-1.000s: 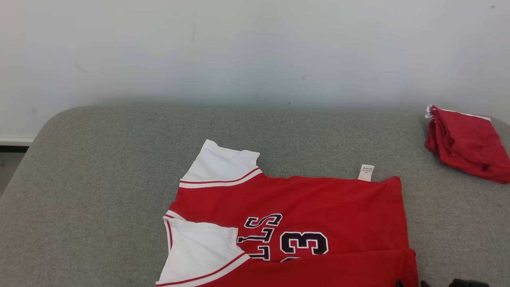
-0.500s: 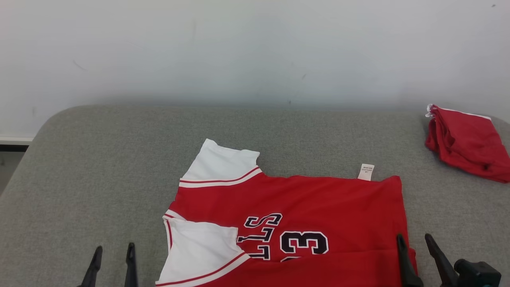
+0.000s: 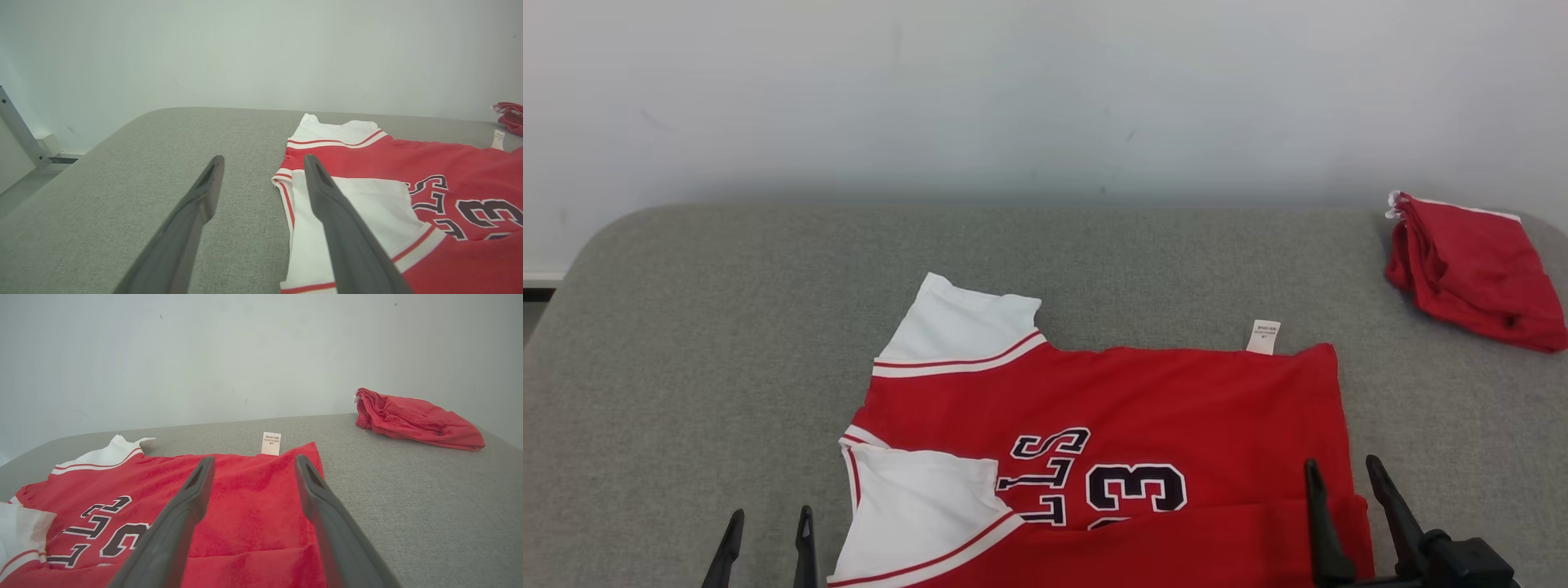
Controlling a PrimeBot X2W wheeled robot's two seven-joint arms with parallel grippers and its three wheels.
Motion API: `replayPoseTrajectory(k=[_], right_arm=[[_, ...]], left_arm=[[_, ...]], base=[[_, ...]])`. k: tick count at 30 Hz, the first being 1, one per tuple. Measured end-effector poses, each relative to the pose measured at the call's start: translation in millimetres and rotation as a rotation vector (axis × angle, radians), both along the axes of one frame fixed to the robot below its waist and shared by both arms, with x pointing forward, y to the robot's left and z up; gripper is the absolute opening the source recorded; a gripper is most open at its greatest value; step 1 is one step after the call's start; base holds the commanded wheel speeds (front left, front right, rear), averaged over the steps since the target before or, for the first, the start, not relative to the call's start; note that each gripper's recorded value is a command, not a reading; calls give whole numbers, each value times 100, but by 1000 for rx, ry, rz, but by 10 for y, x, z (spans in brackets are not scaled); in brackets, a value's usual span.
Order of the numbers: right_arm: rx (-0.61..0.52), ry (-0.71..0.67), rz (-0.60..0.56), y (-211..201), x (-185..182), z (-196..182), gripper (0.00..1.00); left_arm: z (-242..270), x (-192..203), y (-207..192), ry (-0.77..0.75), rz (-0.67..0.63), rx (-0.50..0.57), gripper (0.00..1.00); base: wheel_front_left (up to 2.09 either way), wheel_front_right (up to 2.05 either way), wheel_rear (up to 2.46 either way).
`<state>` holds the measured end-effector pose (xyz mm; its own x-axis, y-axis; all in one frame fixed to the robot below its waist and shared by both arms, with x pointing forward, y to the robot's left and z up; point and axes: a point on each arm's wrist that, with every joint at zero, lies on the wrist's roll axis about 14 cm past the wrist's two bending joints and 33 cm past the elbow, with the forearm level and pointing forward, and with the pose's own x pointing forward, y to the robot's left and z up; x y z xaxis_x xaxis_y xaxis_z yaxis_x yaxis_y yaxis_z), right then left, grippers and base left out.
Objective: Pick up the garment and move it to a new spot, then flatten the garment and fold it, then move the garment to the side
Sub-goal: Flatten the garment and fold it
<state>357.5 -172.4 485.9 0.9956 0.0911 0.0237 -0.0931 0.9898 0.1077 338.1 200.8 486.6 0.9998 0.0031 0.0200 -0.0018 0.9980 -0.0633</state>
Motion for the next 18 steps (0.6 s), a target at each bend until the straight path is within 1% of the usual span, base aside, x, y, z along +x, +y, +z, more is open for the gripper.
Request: replayPoseTrajectory(k=[4,9,15,18], right_arm=[[-10,12,1,19,12,-41,100],[-18,9,-9,-7,58,-33,100],[-28,-8,-47,-132,158,24,100],[-37,-14,-63,-188,215,51,100]], left_arm=[[-109,47,3,34,-6,-1,100],[-121,199,-33,38,-35,9,100],[9,522,-53,4,-100,60,100],[88,731,-170,-12,-166,71,100]], base=[[0,0,0],[0,0,0],[0,0,0],[0,0,0]])
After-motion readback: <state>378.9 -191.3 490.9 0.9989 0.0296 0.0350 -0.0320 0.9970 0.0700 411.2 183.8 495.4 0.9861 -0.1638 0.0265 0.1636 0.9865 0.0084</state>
